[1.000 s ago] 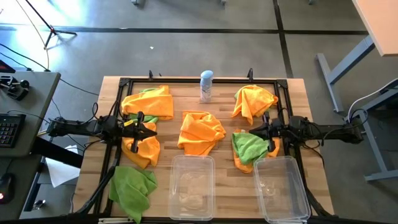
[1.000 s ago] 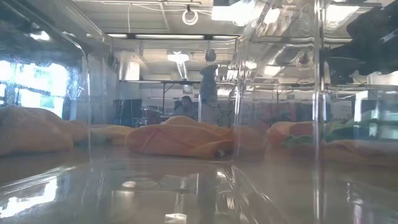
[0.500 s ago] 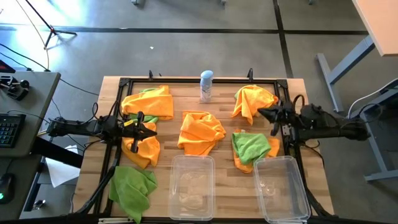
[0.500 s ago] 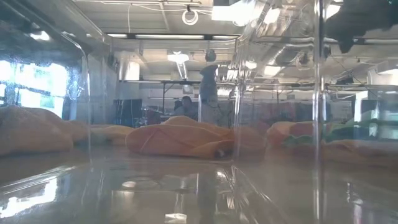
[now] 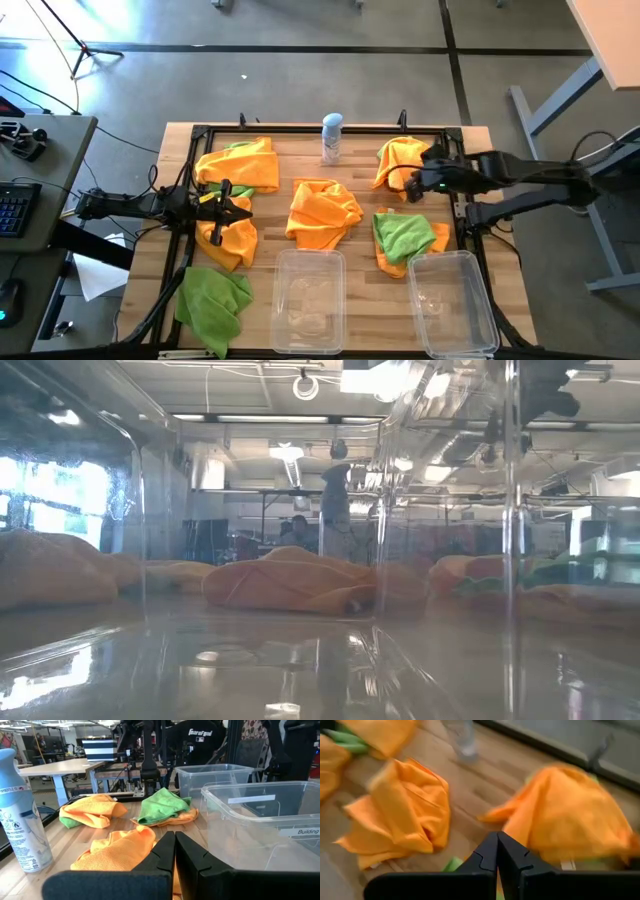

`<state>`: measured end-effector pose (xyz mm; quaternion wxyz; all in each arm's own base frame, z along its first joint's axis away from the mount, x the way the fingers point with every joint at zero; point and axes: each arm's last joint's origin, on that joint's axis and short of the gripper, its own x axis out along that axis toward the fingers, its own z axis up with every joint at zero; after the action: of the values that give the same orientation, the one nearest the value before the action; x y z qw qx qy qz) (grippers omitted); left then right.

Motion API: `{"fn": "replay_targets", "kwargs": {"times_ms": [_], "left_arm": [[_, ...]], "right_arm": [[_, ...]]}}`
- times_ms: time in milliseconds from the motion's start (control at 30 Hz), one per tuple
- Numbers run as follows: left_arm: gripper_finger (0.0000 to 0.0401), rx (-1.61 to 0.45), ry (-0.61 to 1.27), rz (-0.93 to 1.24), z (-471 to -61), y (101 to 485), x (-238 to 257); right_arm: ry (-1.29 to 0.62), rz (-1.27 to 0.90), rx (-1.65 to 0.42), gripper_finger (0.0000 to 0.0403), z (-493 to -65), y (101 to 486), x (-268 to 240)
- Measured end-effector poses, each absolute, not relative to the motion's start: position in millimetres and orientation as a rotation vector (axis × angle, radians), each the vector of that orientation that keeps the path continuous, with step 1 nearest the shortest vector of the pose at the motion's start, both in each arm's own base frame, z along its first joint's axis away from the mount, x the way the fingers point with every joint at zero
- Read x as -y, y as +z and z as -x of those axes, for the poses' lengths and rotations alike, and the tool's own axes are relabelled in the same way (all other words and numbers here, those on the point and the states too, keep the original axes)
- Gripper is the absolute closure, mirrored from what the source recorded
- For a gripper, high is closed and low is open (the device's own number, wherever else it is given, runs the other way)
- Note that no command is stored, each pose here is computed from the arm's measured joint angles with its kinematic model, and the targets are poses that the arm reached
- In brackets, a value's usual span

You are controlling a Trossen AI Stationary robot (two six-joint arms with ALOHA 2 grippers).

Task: Sort microfiber towel by color & place in baskets
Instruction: Put the green towel into the right transparent bin

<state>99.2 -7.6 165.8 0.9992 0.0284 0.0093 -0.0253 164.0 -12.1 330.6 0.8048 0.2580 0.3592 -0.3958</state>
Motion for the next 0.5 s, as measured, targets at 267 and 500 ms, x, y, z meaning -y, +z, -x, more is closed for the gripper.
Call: {"fn": "replay_targets", "kwargs": {"times_ms": [267,500], "left_arm": [[0.0401,-0.019,-0.051,-0.057,-99.2,165.8,7.7],[0.0401,-0.019,-0.051,-0.057,-99.2,165.8,7.6]], "right_arm": [[-0.906,-0.814,-1.058,0.0373,-192.4,311.8,4.8],[-0.97,-0.897,-1.218,0.0278,-206.8,280.5,-1.2]]}}
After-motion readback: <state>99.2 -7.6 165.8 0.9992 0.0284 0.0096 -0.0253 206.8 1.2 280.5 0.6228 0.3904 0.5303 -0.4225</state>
